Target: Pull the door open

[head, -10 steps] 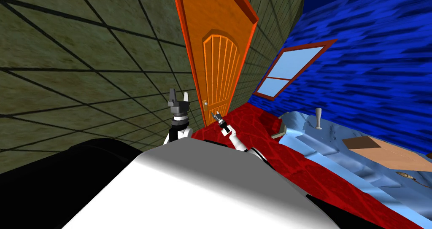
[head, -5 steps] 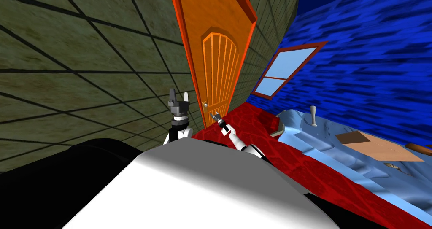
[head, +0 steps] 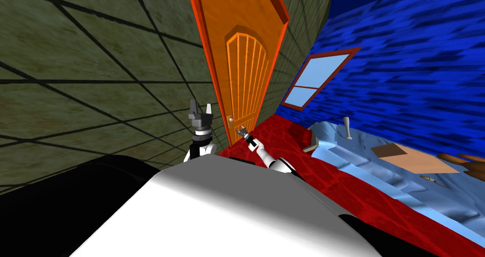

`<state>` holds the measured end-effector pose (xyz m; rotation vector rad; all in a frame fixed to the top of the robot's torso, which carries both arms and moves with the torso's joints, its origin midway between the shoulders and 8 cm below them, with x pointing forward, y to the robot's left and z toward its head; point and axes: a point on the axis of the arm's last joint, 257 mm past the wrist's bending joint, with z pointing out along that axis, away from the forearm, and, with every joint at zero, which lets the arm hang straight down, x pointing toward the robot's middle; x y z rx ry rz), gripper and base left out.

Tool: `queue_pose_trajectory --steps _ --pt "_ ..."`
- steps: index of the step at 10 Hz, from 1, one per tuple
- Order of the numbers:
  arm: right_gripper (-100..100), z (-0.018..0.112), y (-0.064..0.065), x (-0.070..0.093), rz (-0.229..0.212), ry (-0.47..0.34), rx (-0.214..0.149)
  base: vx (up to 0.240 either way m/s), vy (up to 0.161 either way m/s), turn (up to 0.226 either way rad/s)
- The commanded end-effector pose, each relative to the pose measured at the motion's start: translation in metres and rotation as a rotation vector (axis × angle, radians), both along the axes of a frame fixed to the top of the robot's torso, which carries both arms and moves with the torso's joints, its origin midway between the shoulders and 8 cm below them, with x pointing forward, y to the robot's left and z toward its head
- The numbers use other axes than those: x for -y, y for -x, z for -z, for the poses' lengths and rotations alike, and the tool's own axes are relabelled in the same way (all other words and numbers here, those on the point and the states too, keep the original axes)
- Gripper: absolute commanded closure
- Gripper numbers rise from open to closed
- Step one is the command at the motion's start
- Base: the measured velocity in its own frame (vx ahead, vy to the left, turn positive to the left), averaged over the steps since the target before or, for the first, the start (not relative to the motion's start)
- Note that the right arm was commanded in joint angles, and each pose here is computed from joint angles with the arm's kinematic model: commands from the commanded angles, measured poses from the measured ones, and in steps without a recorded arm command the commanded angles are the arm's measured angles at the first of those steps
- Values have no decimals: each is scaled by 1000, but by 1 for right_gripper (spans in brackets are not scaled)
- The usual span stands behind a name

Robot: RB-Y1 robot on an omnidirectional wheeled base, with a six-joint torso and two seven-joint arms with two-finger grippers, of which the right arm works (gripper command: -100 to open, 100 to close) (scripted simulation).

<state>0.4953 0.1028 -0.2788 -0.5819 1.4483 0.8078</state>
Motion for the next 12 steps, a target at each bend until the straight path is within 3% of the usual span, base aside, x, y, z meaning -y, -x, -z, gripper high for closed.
queue_pose_trajectory --steps 1,5,7,10,12 --pt "-100 6 -1 -3 -10 45 20 59 85 -95" --pt "-100 17 -3 -7 -29 123 56 71 108 -68" --pt "-100 20 1 -9 -33 127 53 27 29 -121" --pt "-100 23 21 -39 -72 136 54 92 51 -259" --pt "-100 22 27 -50 -84 131 54 150 130 -24"
